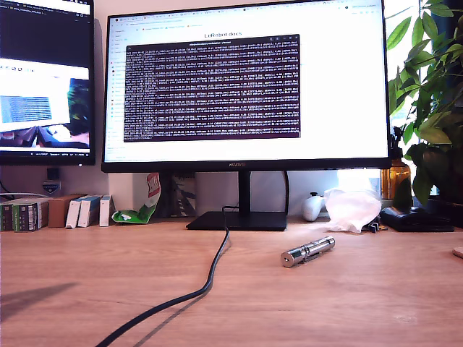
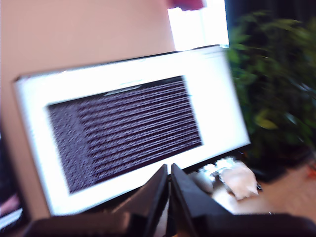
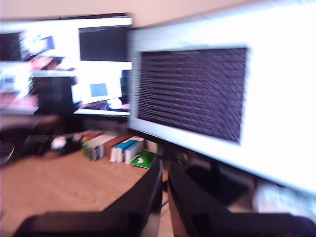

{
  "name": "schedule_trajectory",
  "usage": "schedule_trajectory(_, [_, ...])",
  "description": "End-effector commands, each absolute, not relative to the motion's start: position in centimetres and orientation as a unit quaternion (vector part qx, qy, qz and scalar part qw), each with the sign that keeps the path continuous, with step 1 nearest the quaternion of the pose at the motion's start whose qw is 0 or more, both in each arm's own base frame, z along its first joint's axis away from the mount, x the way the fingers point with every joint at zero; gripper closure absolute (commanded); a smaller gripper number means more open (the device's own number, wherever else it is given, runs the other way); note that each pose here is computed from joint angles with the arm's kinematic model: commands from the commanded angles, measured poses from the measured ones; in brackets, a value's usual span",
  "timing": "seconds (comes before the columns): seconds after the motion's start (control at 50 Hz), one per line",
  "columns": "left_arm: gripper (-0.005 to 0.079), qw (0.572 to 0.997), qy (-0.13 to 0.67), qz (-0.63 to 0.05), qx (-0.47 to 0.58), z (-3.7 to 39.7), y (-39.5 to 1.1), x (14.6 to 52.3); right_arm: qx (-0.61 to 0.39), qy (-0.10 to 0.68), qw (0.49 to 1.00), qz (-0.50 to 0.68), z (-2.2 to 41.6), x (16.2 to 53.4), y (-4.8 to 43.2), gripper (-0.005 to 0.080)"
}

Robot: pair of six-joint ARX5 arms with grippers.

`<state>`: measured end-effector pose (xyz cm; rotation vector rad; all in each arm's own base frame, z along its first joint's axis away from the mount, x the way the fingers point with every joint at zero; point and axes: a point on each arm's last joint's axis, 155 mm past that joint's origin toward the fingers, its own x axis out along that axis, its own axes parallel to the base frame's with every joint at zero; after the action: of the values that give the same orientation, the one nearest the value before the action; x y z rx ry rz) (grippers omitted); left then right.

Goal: Pick the metallic laser pointer with your right arm, pass it to your left arm, then place it down to the left side of the table

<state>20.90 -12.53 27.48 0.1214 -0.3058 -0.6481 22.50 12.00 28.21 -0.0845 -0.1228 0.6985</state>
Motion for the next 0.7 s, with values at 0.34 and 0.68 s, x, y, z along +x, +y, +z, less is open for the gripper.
schedule_trajectory(0.34, [0.0764, 0.864, -0.018, -0.473, 0.172, 24.9, -17.6, 23.2, -0.124, 0.032, 0.858, 0.497, 26.9, 28.0, 15.9, 0.0765])
schedule_trajectory(0.68, [0.0764, 0.818, 0.088, -0.527, 0.211, 22.7, -18.7, 26.5, -0.204, 0.106, 0.823, 0.52, 24.2, 35.5, 16.4, 0.0764])
